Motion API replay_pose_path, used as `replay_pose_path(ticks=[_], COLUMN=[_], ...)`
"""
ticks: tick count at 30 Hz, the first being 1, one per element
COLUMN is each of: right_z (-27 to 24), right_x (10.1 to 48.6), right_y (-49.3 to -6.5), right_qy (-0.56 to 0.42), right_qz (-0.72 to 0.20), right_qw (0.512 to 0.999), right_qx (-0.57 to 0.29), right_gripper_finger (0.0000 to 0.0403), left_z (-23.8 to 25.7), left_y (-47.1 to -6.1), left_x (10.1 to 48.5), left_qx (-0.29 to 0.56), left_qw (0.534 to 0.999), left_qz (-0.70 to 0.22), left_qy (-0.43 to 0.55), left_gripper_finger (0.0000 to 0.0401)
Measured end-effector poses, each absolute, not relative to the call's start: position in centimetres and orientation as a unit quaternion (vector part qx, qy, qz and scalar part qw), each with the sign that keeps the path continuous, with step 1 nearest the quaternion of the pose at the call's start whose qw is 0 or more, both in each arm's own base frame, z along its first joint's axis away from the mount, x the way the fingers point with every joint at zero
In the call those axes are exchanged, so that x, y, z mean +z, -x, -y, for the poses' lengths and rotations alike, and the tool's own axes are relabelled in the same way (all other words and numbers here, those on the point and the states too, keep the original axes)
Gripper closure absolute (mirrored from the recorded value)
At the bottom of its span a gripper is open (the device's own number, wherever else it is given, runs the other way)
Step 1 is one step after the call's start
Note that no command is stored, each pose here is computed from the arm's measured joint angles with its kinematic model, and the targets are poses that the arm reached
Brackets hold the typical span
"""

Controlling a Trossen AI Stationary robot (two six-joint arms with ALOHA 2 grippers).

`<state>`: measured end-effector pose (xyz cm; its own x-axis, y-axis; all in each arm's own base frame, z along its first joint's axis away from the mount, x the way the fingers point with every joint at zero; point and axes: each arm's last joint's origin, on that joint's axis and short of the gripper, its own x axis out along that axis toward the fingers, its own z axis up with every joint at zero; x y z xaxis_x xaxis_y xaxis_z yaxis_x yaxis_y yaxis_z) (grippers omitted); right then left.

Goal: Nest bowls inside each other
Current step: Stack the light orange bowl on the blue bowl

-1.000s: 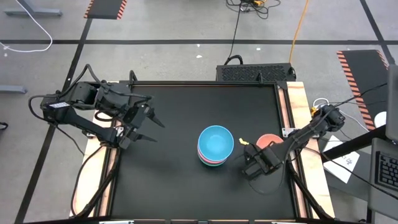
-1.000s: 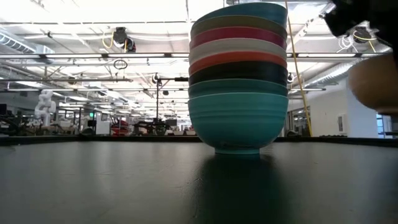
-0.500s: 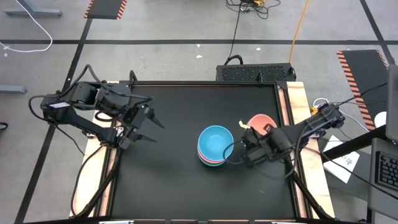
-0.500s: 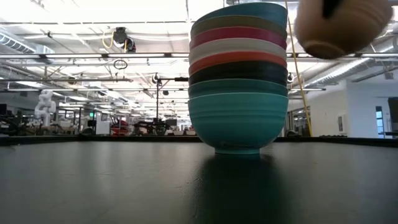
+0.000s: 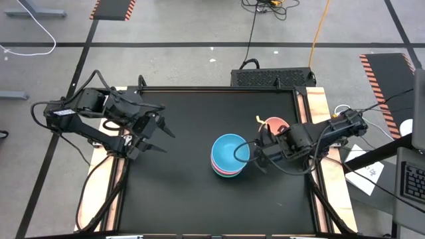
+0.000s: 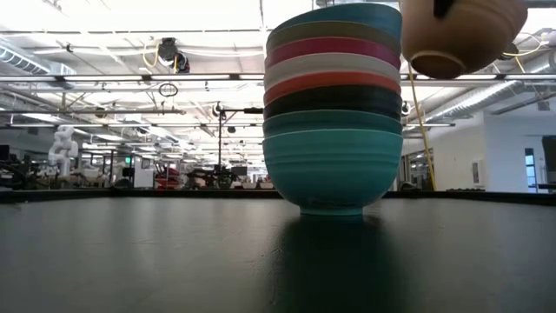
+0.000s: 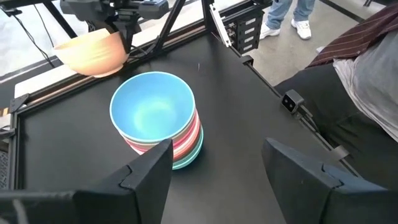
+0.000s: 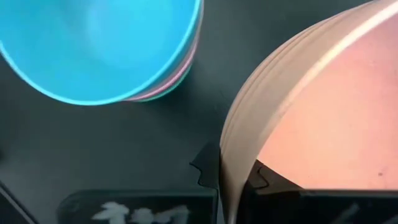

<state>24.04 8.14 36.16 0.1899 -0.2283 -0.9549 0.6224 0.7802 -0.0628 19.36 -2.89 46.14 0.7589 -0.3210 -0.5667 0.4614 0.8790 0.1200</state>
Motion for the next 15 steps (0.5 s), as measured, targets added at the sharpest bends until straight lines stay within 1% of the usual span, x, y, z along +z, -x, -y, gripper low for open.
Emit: replay_pose_path(ticks=[4,12,15], right_z=[-7.7,-7.2,-7.5], right_x=[37.1,41.7,42.7], right_y=[-24.2,-23.9,-24.8], right_qy=[-0.166,-0.144,-0.141], right_qz=[-0.564,-0.486,-0.445], right_qw=[0.763,0.828,0.862], right_qx=[-0.269,-0.239,-0.199], right_gripper_finger=[0.0403,0.0403,0.0403], left_z=[2.9,2.9,2.9], left_y=[-19.4,-19.4,-19.3], left_x=[46.1,46.1,46.1], left_qx=[-0.211,-0.211,-0.211], left_qw=[0.929,0.928,0.928], left_qz=[-0.276,-0.276,-0.278], left_qy=[-0.128,-0.131,-0.129], left_gripper_finger=[0.0151,0.0151,0.0151])
